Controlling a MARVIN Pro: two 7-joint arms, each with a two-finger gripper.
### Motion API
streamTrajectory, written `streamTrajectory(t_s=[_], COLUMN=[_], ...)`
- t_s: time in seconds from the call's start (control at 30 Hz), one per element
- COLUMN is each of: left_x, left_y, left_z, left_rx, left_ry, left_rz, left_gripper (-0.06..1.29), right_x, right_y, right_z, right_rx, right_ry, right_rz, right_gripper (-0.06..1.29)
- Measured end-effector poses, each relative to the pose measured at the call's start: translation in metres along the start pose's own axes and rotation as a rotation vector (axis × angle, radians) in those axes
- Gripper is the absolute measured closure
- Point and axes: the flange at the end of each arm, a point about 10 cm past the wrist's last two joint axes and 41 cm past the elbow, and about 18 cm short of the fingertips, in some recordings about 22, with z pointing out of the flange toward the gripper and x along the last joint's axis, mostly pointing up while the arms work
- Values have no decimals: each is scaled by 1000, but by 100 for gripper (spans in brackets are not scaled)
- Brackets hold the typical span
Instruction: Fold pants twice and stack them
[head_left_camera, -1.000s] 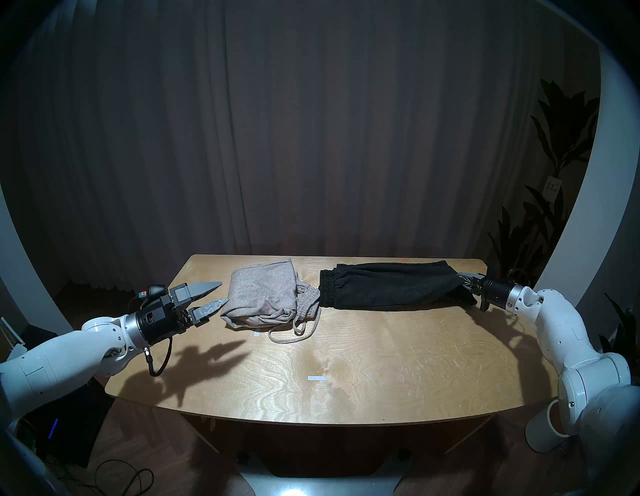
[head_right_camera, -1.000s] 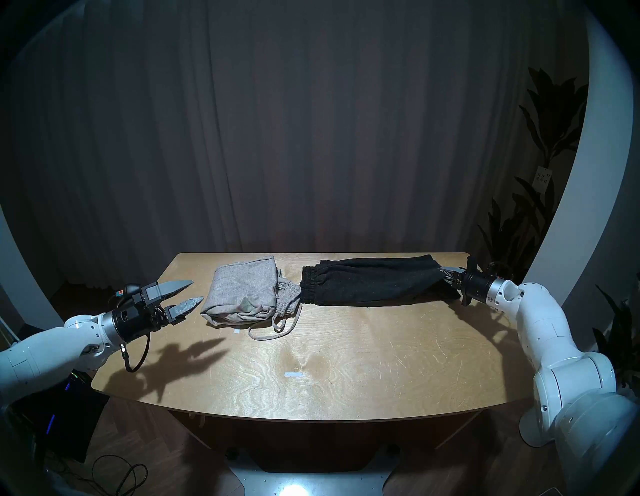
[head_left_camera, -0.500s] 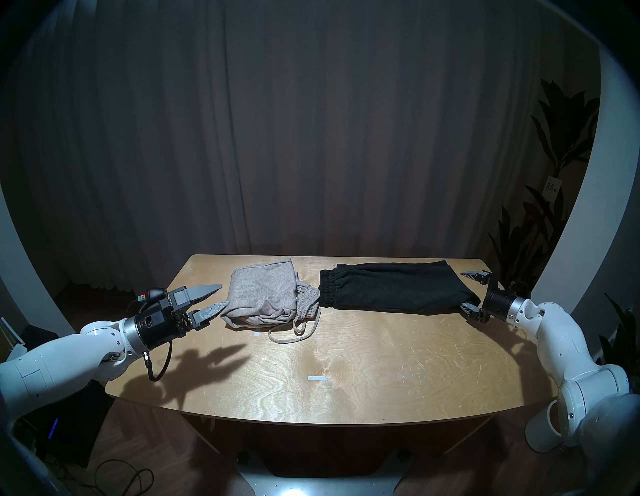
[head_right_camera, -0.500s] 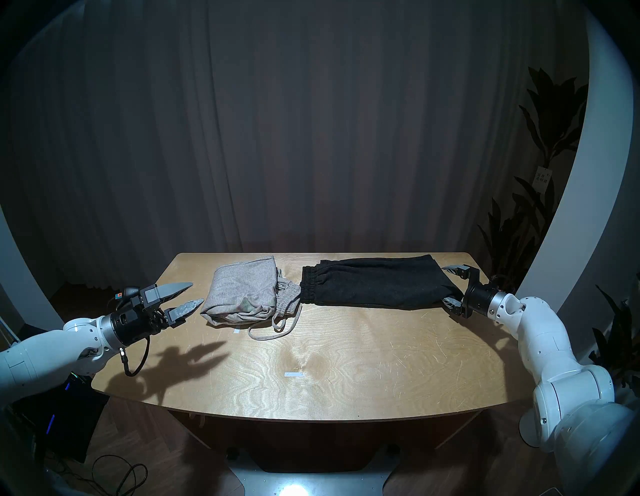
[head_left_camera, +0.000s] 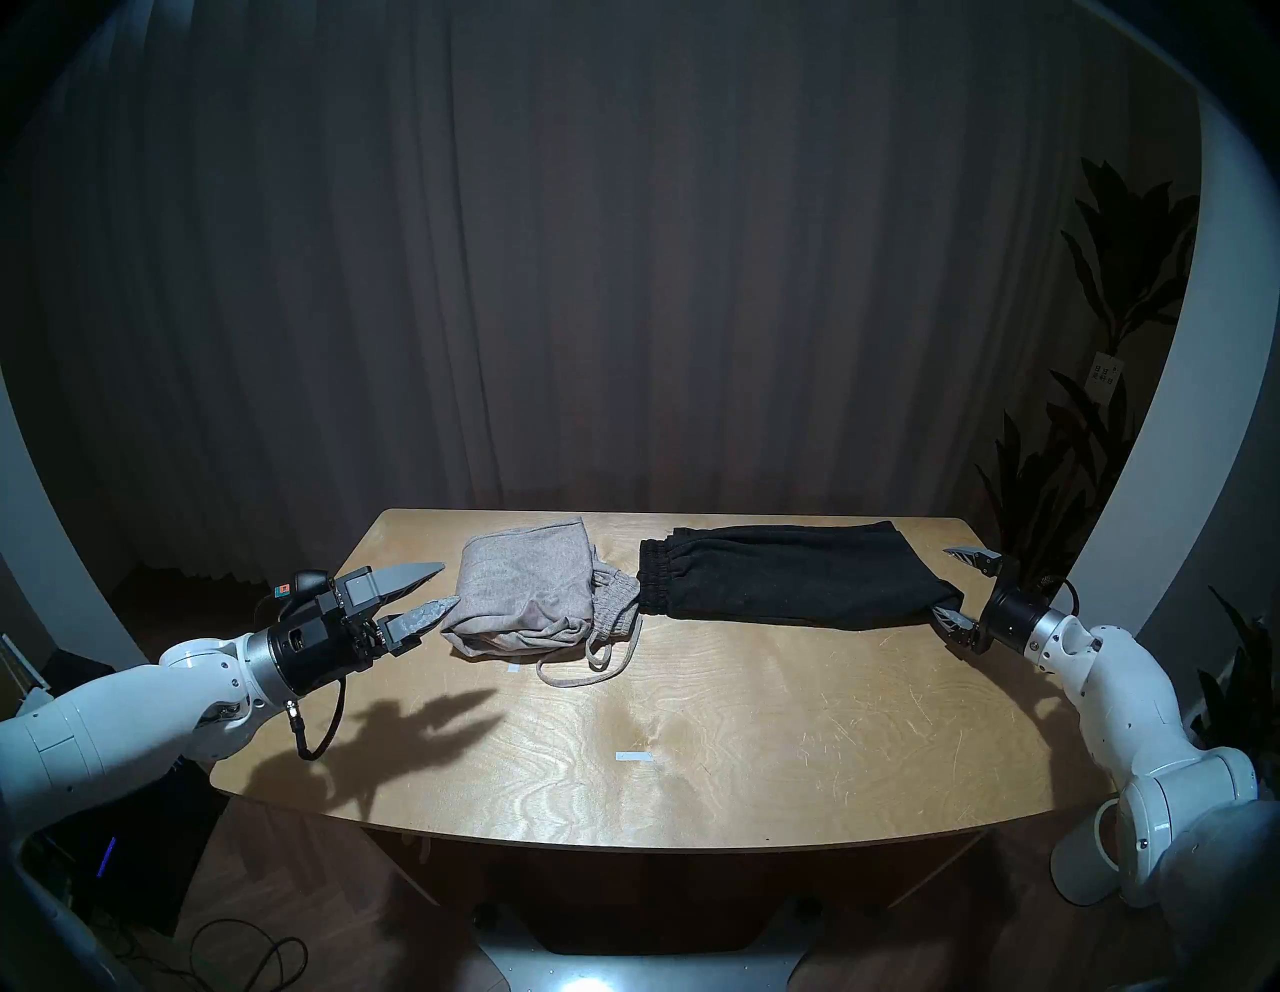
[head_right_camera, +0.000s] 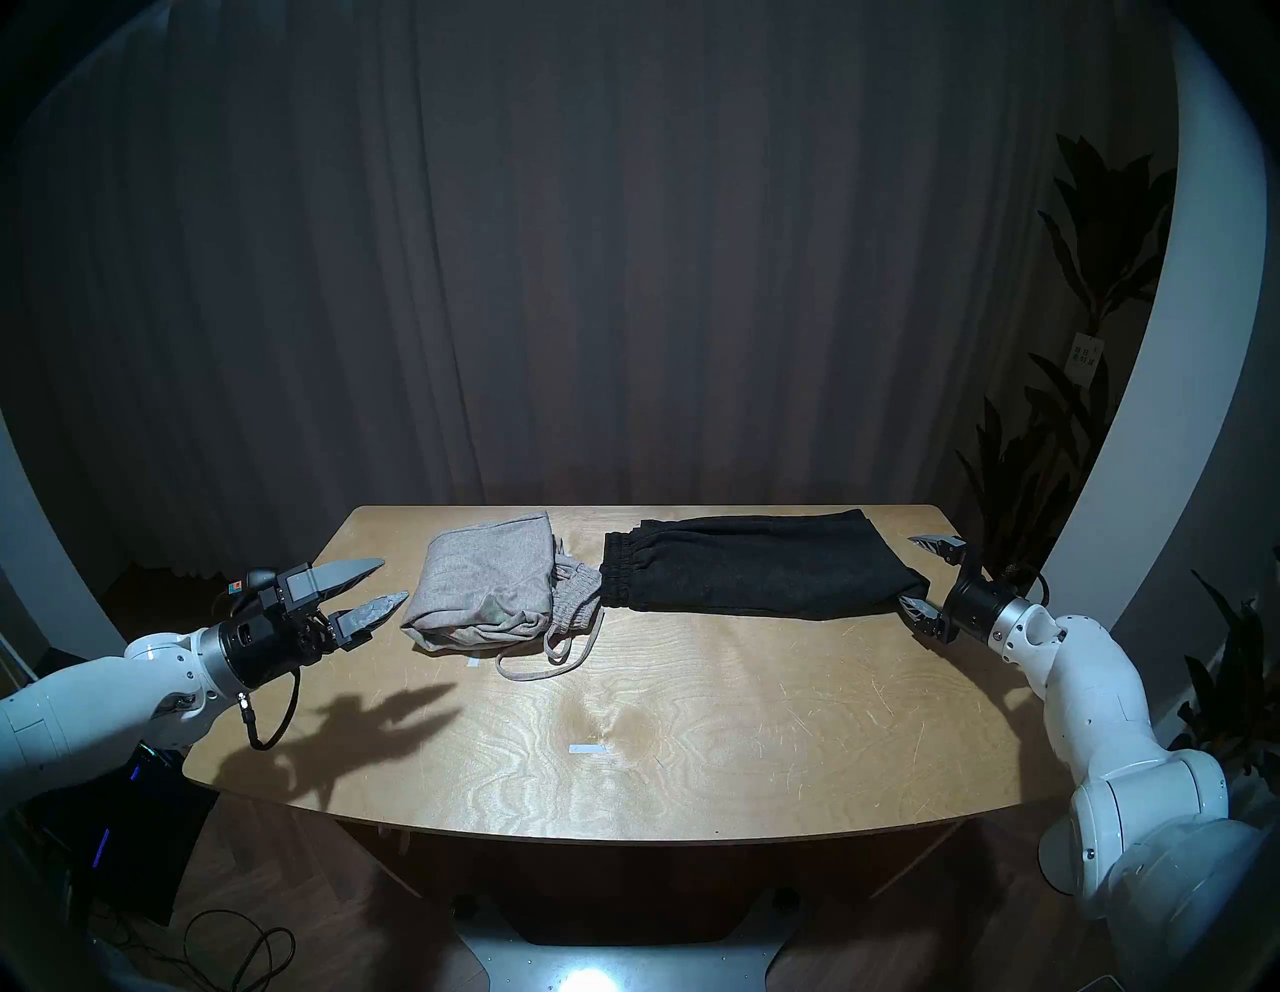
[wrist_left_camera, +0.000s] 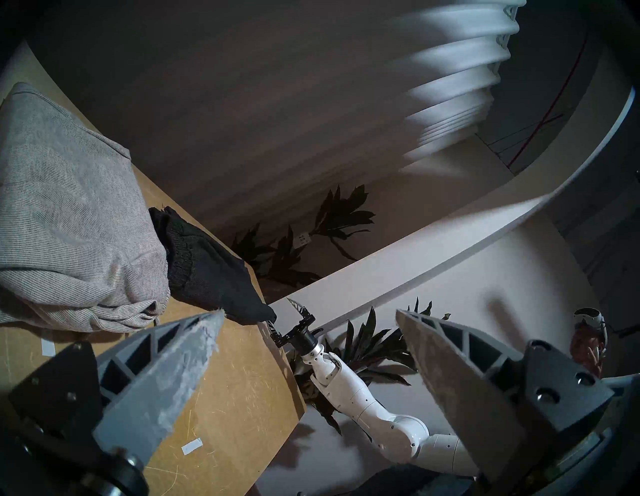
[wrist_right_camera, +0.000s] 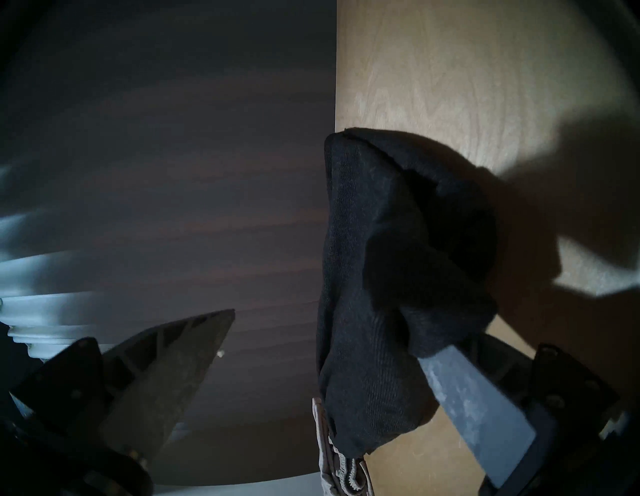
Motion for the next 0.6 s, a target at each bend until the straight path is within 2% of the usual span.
streamTrajectory(t_s=[0.33, 0.6], left_x=[0, 2], left_y=[4, 7], left_z=[1, 1], left_rx=[-7, -9], left_ry=[6, 13], left_rz=[5, 10], left_gripper=[-2, -2], right_x=[9, 9], right_y=[17, 30], right_z=[-19, -28], right_rx=[34, 79], right_ry=[81, 132], right_rz=[55, 107], right_gripper=[-2, -2])
